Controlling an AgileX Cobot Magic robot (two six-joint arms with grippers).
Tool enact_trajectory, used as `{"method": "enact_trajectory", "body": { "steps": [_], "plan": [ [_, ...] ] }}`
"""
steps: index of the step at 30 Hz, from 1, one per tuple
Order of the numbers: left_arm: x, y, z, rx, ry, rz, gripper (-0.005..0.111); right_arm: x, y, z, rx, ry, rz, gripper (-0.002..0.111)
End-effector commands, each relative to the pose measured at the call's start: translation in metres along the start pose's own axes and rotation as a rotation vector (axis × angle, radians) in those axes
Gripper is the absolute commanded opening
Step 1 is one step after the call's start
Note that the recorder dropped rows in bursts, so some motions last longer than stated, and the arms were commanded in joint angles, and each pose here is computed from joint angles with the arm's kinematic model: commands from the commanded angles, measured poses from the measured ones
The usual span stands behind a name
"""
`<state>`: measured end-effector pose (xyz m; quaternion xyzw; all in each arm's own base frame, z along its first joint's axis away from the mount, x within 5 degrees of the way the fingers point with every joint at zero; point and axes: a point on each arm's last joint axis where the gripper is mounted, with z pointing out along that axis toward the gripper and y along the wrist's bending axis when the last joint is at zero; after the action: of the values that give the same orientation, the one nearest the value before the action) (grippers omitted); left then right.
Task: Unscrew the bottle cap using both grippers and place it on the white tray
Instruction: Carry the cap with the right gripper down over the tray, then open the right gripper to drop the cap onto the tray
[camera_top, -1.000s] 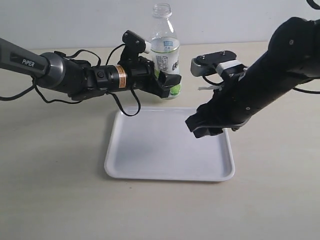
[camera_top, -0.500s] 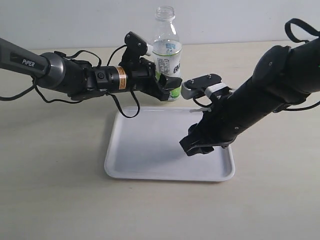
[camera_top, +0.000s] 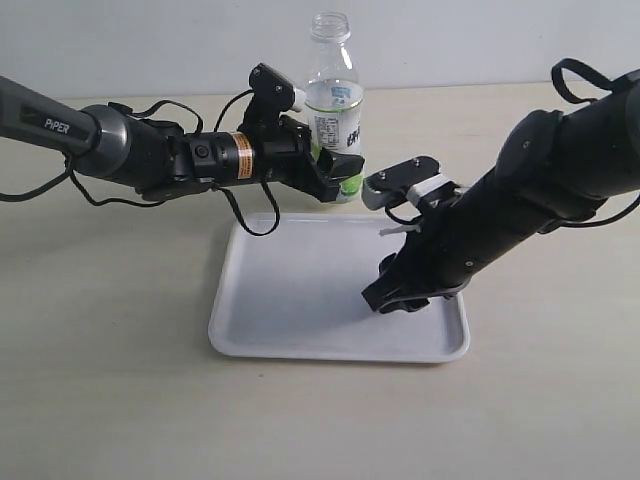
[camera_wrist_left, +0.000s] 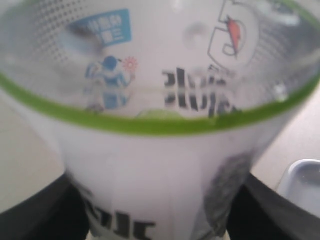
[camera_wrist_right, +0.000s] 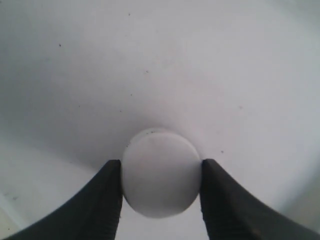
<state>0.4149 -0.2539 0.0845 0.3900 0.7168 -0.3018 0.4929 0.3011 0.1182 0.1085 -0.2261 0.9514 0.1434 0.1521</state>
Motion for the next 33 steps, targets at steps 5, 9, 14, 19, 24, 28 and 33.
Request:
{"method": "enact_trajectory", "body": {
  "steps": [5, 9, 14, 19, 24, 28, 33],
  "plan": [
    [-0.008, -0.001, -0.002, 0.008, -0.039, -0.003, 0.0, 0.005, 0.0, 0.007, -0.013, 0.032, -0.032, 0.026],
    [-0.008, -0.001, -0.002, 0.008, -0.039, -0.003, 0.0, 0.005, 0.0, 0.007, -0.015, 0.029, -0.028, 0.062],
    [-0.008, -0.001, -0.002, 0.008, -0.039, -0.003, 0.0, 0.005, 0.0, 0.007, -0.015, 0.029, -0.028, 0.078],
    [-0.008, -0.001, -0.002, 0.008, -0.039, -0.003, 0.0, -0.002, 0.005, -0.012, -0.016, -0.022, -0.045, 0.077],
    [-0.009, -0.001, -0.002, 0.007, -0.04, -0.032, 0.0, -0.008, 0.017, -0.054, -0.012, -0.127, -0.09, 0.071],
    [-0.009, 0.0, -0.002, 0.004, -0.043, -0.038, 0.0, 0.01, 0.025, -0.086, 0.033, -0.222, -0.102, 0.071],
    [-0.009, -0.001, -0.002, 0.008, -0.04, -0.026, 0.0, 0.051, 0.029, -0.131, 0.177, -0.47, -0.032, 0.062]
  ]
}}
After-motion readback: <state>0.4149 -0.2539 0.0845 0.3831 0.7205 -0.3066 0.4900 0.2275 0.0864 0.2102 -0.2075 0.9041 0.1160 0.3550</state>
